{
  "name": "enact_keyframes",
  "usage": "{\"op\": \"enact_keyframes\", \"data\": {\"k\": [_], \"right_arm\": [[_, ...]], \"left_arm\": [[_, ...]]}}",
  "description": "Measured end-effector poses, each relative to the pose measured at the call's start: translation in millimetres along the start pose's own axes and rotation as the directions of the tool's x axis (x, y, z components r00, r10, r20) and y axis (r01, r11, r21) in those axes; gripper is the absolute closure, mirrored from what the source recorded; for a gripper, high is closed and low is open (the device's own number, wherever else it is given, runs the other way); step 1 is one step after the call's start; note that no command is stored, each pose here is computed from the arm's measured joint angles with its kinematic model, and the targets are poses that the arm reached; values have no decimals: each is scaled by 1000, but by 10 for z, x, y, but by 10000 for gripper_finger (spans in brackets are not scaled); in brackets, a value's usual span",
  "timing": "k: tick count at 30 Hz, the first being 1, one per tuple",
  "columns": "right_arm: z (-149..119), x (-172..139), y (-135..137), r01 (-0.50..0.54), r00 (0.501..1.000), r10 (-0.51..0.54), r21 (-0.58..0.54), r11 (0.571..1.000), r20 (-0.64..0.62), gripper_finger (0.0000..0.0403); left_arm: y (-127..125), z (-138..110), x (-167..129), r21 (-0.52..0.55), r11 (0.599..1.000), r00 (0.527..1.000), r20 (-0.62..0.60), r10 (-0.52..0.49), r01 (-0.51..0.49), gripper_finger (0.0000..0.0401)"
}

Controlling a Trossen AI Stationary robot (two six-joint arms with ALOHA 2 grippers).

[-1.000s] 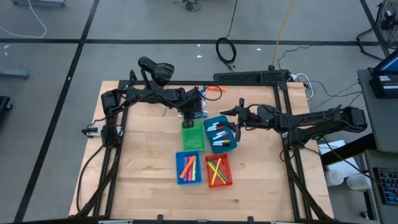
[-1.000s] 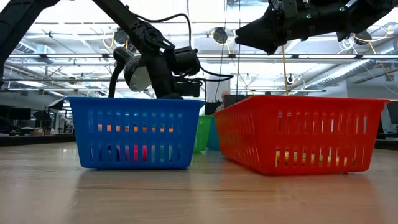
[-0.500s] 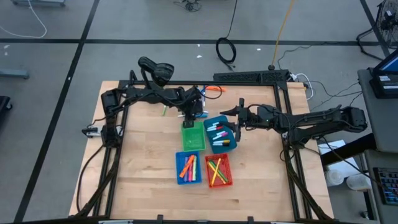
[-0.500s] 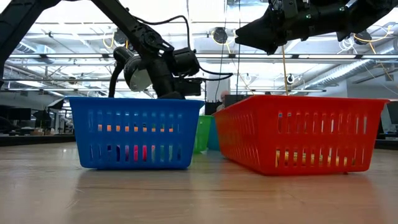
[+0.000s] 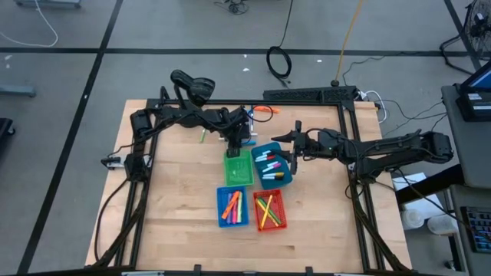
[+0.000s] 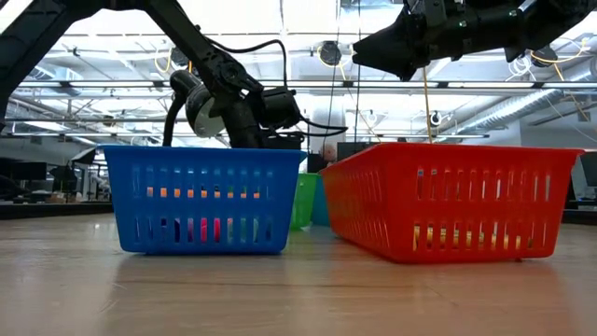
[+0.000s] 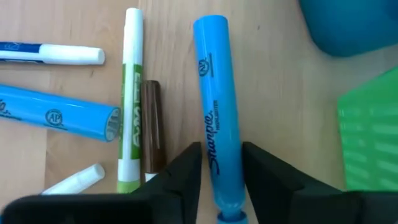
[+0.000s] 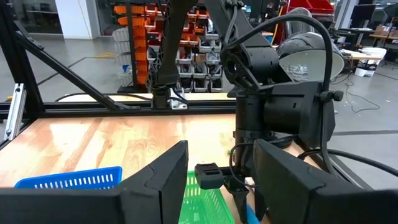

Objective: Pick & Place Markers
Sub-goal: Put the blue highlighter pen into the blue bin

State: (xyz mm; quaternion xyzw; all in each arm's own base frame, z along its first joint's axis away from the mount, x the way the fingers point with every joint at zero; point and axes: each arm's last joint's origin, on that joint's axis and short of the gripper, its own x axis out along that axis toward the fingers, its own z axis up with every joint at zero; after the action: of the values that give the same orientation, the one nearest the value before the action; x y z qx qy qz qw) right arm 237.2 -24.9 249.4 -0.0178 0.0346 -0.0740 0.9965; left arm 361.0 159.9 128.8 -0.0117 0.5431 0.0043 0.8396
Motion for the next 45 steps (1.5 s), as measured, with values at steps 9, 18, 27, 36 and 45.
{"op": "enact_keyframes", "data": {"k": [9, 18, 27, 36, 45], "right_arm": [[-3, 0, 0, 0, 1000, 0, -1, 1000, -3, 232], [-4, 0, 0, 0, 1000, 0, -1, 1000, -4, 232], [-21, 0, -1, 5, 1000, -5, -1, 1000, -21, 232], [-56, -2, -19, 67, 996, -67, -10, 998, -60, 232], [-126, 170, -8, 98, 995, -98, -79, 992, 2, 223]], "left_arm": [[2, -23, -1, 2, 1000, 1000, -23, 3, -3, 341], [51, 76, -540, 2, 986, 984, 53, 169, -169, 341], [-31, 215, -1319, 24, 995, 916, 392, 81, -98, 341], [-259, -118, -1268, 189, 982, 639, 754, -153, 12, 341], [-663, -400, -1119, 290, 955, 355, 888, -291, 55, 341]]}}
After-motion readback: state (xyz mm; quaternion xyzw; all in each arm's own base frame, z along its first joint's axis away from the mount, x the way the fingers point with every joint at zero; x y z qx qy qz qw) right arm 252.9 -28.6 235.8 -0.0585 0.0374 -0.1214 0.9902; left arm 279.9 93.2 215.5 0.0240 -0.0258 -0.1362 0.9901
